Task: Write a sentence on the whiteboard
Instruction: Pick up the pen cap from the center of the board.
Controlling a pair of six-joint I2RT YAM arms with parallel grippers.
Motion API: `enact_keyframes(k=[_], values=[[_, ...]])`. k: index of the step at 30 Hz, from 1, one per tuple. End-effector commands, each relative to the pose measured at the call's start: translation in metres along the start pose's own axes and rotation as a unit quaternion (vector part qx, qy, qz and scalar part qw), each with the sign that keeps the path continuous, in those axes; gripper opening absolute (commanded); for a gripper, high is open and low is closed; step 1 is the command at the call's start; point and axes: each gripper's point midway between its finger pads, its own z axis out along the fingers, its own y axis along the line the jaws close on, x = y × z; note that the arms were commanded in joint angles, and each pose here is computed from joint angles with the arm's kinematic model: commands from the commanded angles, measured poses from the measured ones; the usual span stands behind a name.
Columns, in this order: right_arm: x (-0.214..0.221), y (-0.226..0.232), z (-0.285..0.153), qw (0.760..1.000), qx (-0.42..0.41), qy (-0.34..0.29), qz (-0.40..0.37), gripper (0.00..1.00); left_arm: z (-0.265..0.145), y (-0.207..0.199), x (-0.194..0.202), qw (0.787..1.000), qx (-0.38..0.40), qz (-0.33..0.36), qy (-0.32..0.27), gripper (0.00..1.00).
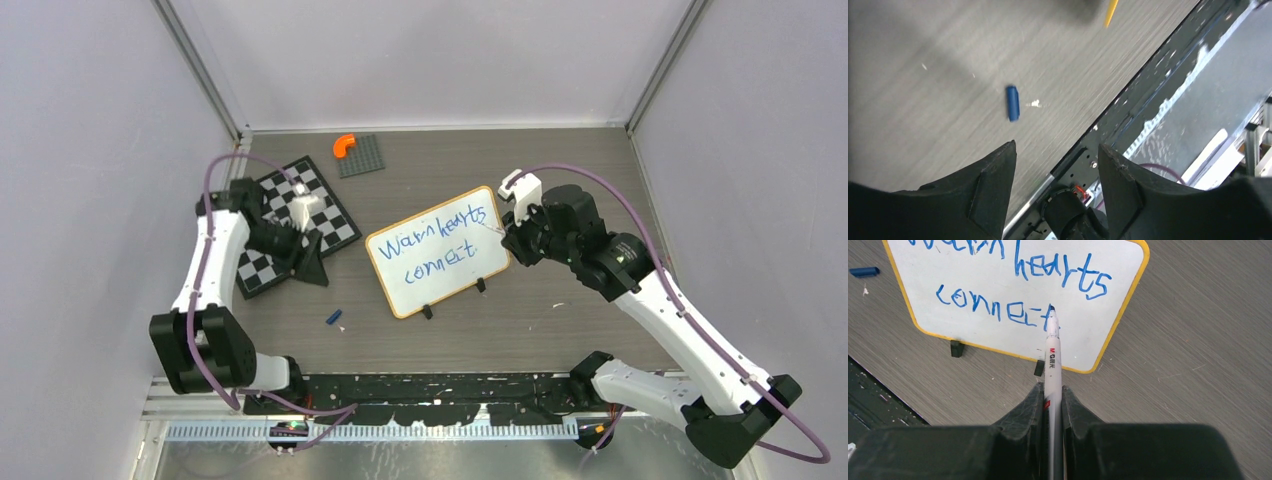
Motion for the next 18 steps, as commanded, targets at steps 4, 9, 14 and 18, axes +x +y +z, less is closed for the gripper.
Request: enact_keyframes(k=[4, 9, 14, 18], values=[[-0.008, -0.004, 0.001, 1.000, 0.005, -0.016, 0.018, 0.00, 0.039, 0.038, 0.057, 0.993, -0.081, 0.062, 0.062, 0.61], [-0.005, -0.005, 0.006, 1.000, 0.007, -0.010, 0.020, 0.00, 0.062, 0.051, 0.070, 0.978, -0.143, 0.100, 0.113, 0.57], [-0.004, -0.007, 0.006, 1.000, 0.012, -0.008, 0.019, 0.00, 0.077, 0.050, 0.065, 0.970, -0.160, 0.137, 0.124, 0.57], [-0.005, -0.010, 0.004, 1.000, 0.018, -0.010, 0.019, 0.00, 0.091, 0.047, 0.064, 0.966, -0.154, 0.170, 0.117, 0.56]])
